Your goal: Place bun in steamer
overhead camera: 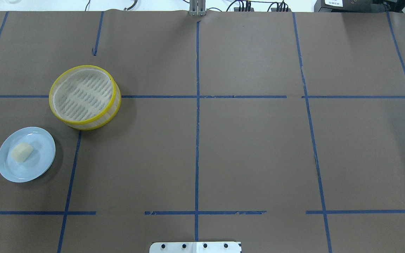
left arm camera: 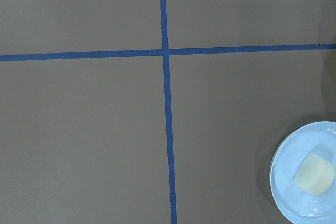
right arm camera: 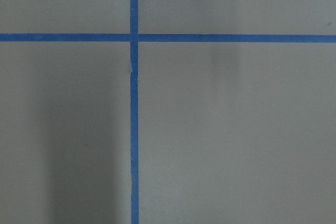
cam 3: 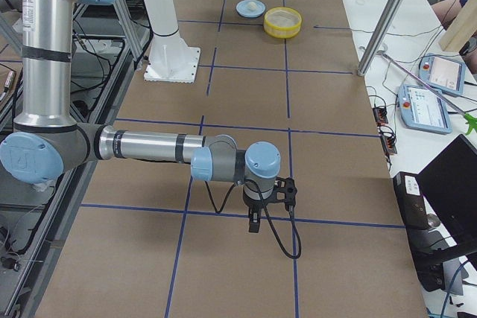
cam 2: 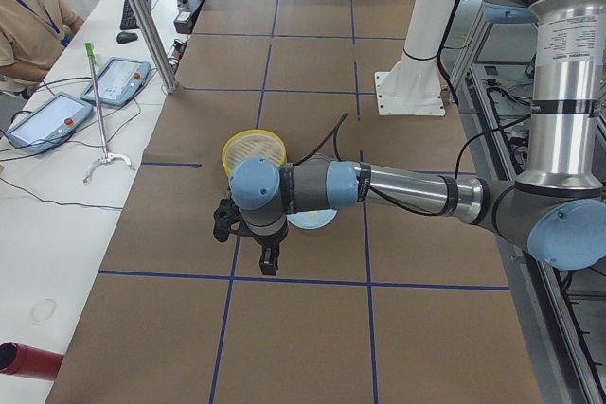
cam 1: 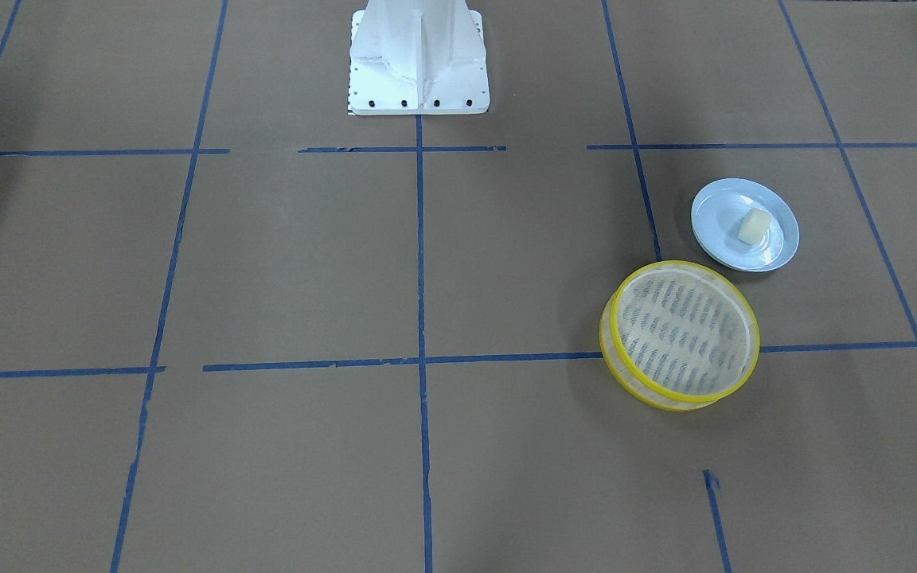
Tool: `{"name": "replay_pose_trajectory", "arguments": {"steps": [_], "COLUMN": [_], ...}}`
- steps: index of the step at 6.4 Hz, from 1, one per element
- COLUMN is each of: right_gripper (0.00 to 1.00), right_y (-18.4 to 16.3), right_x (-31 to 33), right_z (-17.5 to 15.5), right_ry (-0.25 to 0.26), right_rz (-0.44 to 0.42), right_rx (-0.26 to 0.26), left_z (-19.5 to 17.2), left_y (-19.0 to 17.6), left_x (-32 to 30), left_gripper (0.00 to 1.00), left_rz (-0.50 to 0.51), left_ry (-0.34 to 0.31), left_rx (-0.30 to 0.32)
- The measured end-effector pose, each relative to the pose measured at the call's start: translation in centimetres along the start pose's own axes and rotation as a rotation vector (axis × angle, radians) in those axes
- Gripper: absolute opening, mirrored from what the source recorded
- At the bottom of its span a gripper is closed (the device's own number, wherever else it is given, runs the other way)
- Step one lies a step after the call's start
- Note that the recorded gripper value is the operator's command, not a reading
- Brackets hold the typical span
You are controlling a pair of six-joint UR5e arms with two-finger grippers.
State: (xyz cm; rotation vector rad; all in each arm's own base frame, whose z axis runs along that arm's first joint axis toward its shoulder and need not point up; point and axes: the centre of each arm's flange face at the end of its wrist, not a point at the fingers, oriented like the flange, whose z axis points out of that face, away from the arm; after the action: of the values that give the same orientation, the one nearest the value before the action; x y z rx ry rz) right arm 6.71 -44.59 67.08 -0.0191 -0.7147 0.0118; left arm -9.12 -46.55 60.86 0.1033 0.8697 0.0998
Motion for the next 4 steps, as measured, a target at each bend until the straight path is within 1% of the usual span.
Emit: {"name": "replay_pose_trajectory", "arguments": {"steps": [1,2,3,4], "right_gripper": [1.0,1.0,1.0,1.0], "right_y": [0.0,0.0,0.0,0.0], "right_x": [0.0,0.0,0.0,0.0], "right_z": [0.0,0.0,0.0,0.0], "right_ry": [0.0,0.0,0.0,0.0], "right_rz": [0.0,0.0,0.0,0.0], "right_rx": [0.0,0.0,0.0,0.0], "left_z": [0.6,2.2,5.0,8.8], "left_y": [-0.4,-0.3,-0.6,-0.5], "left_x": [0.7,2.4,5.8,10.3], "left_gripper": [1.0,1.0,1.0,0.99], "left_rz": [0.109,0.154,0.154,0.155], "left_ry": [-0.025,-0.026,-0.004,0.016], "left_rx": [0.076,0.118,0.125,0.12]}}
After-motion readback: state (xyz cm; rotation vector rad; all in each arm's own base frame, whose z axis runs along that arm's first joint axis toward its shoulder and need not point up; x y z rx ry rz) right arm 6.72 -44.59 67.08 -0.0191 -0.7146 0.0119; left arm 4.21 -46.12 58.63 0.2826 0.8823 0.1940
